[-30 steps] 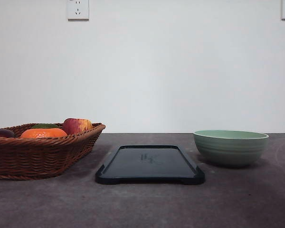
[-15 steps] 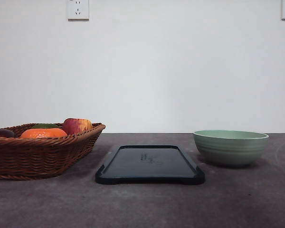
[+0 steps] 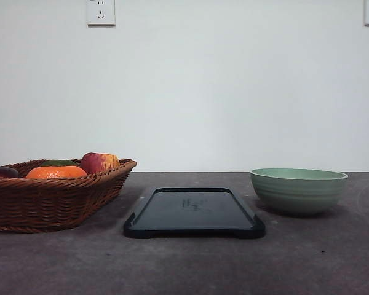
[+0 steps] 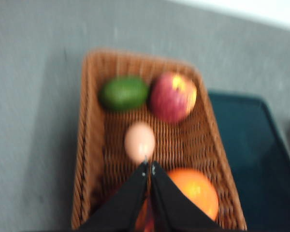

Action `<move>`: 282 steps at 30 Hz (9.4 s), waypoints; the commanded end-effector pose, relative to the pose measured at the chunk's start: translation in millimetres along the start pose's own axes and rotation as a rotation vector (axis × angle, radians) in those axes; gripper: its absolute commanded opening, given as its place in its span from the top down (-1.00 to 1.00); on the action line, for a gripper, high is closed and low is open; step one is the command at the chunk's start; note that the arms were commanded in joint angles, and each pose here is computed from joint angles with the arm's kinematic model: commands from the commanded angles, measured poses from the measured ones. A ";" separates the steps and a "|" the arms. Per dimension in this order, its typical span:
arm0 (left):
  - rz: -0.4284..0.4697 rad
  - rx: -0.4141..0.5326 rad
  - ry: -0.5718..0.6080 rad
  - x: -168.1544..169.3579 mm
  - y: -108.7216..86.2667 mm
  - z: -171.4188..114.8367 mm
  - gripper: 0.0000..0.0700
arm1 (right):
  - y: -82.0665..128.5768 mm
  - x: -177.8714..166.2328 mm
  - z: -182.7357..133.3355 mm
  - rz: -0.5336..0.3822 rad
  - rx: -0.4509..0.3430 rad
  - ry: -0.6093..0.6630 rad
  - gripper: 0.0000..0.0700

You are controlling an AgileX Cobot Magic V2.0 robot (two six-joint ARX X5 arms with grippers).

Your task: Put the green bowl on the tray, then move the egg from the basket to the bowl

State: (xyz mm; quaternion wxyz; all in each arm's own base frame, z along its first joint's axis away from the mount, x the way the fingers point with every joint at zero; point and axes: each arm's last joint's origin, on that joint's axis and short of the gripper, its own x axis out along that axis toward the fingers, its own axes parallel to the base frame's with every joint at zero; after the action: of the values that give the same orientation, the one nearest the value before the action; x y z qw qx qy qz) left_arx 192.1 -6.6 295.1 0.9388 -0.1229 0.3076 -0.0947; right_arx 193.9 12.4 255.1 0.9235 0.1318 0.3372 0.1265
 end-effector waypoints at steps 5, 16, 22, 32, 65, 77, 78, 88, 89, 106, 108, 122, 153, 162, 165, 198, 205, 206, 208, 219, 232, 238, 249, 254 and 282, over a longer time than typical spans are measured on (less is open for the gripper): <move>-0.009 0.018 -0.018 -1.7 -2.1 7.2 0.49 | 1.0 2.4 8.4 0.007 -0.077 -0.015 0.86; -0.008 0.017 -0.017 -1.8 -2.1 7.1 -0.01 | 2.2 3.3 17.6 0.002 -0.067 -0.014 0.13; -0.008 0.016 -0.017 -1.8 -2.1 7.1 -0.01 | 4.0 15.5 50.7 -0.021 -0.003 0.126 0.13; -0.008 0.016 -0.017 -1.9 -2.0 7.1 -0.01 | -5.9 68.6 92.5 -0.042 -0.020 0.341 0.13; -0.007 0.016 -0.017 -1.8 -2.0 7.1 -0.01 | -17.6 146.7 74.9 -0.103 -0.050 0.549 1.00; -0.007 0.016 -0.019 -1.8 -2.0 7.3 -0.01 | 70.1 128.0 119.1 0.033 -0.164 0.516 1.00; -0.007 0.016 -0.018 -1.8 -2.0 7.3 -0.01 | 78.7 130.5 119.7 0.047 -0.176 0.505 1.00; -0.008 0.018 -0.024 -1.8 -2.1 7.8 -0.01 | 119.9 179.6 97.4 0.069 -0.259 0.549 1.00; -0.008 0.018 -0.025 -1.8 -2.1 7.9 -0.01 | 121.2 184.7 94.4 0.064 -0.265 0.553 1.00; -0.008 0.014 -0.024 -1.8 -2.1 7.8 -0.01 | 130.2 221.0 71.7 0.029 -0.318 0.563 0.87; -0.008 0.014 -0.024 -1.8 -2.2 7.8 -0.01 | 130.5 220.7 71.2 0.045 -0.313 0.572 0.53; -0.008 0.012 -0.018 -1.8 -2.1 7.2 -0.01 | 142.1 169.6 97.5 0.042 -0.357 0.402 0.34; -0.025 0.013 0.040 -0.7 -5.9 1.4 -0.01 | 70.2 13.8 -43.6 0.196 -0.396 -0.028 0.36; -0.068 0.019 0.165 24.7 -22.9 9.7 -0.01 | 69.6 3.3 -43.6 0.205 -0.416 -0.077 0.36; -0.052 0.033 0.232 43.7 -29.6 18.9 -0.01 | 69.6 3.4 -43.6 0.206 -0.416 -0.076 0.36; 0.168 0.253 0.511 197.8 -36.5 29.3 -0.04 | 69.0 3.6 -43.2 0.182 -0.414 -0.083 0.36; 0.188 0.256 0.538 206.8 -33.2 22.7 -0.04 | 69.0 3.6 -43.2 0.182 -0.414 -0.083 0.36; 0.189 0.256 0.544 208.5 -32.7 21.4 -0.04 | 69.0 3.6 -43.2 0.182 -0.414 -0.083 0.36; 0.191 0.255 0.557 212.1 -31.5 18.5 -0.04 | 69.0 3.6 -43.2 0.182 -0.414 -0.083 0.36; 0.192 0.255 0.558 217.0 -30.4 16.1 0.17 | 69.0 3.5 -43.2 0.182 -0.414 -0.083 0.36; 0.187 0.255 0.536 204.0 -35.0 27.0 0.38 | 69.0 3.6 -43.2 0.182 -0.414 -0.083 0.36; 0.149 0.264 0.427 169.7 -50.4 50.4 0.38 | 69.0 3.6 -43.2 0.182 -0.414 -0.083 0.36; -0.155 0.351 0.230 136.7 -125.7 57.2 0.38 | 69.0 3.5 -43.2 0.183 -0.414 -0.083 0.36; -0.260 0.409 0.143 146.1 -162.4 47.8 0.38 | 69.0 3.5 -43.2 0.183 -0.414 -0.083 0.36; -0.267 0.561 0.230 227.2 -202.7 -27.8 0.38 | 69.0 3.5 -43.3 0.183 -0.414 -0.083 0.36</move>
State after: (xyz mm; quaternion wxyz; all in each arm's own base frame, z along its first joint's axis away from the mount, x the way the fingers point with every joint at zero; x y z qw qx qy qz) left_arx 332.0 -254.9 210.2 0.8746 0.1082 0.3609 -0.3052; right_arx 157.1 83.1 242.1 0.9282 -0.0222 0.2580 0.2671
